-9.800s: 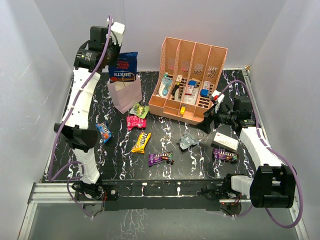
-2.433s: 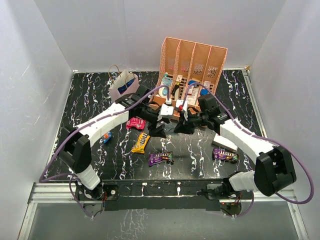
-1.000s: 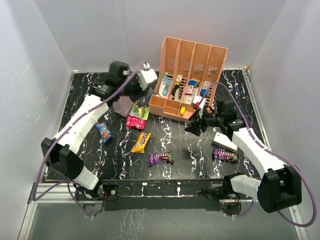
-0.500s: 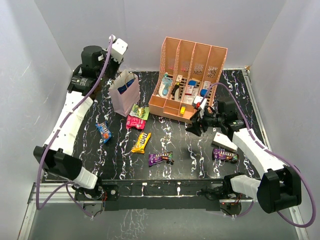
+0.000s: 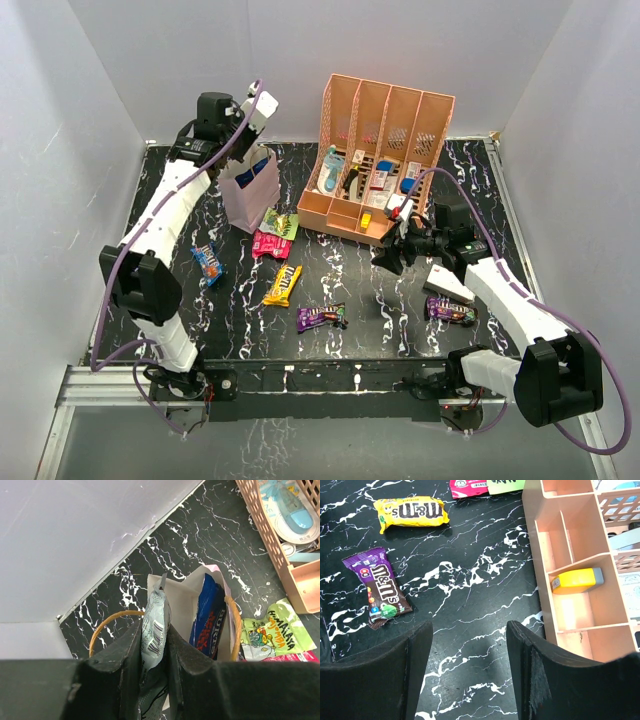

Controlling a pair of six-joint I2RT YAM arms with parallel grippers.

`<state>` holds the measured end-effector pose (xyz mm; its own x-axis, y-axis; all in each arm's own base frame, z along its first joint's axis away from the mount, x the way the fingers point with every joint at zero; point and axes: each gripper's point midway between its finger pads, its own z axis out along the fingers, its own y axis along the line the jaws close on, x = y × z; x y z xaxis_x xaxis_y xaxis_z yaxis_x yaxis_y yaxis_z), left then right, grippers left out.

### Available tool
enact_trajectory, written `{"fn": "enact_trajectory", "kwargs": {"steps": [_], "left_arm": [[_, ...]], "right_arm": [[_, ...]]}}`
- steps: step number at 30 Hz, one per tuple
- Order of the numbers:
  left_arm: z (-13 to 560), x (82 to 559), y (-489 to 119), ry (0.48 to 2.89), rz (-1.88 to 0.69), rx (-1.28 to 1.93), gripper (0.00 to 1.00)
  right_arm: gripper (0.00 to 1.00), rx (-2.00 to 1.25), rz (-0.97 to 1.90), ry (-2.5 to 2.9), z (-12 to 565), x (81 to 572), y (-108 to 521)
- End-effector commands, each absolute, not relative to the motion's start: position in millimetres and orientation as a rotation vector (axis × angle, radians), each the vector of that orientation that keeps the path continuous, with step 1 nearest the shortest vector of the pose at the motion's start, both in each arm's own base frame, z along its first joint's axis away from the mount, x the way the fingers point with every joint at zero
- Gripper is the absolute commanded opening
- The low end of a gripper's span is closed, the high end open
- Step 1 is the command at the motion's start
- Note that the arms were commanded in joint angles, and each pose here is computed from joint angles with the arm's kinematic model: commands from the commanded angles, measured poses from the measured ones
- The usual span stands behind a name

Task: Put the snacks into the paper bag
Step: Place the snack in the paper bag.

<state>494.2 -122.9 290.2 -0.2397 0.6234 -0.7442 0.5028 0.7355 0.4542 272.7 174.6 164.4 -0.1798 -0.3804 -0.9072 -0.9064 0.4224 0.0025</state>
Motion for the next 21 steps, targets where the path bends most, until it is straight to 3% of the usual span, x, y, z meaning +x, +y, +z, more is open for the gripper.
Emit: {"fn": "enact_trajectory", "kwargs": {"steps": [1, 21], "left_arm": [[306, 497, -121, 1.858, 0.169, 0.898, 0.15], [250, 505, -121, 1.970, 0.178, 0.985, 0.19]], "right_arm": [[0.64, -1.125, 0.664, 1.689, 177, 281, 173], [0.64, -1.127, 0.667, 1.704, 172, 282, 173]]}}
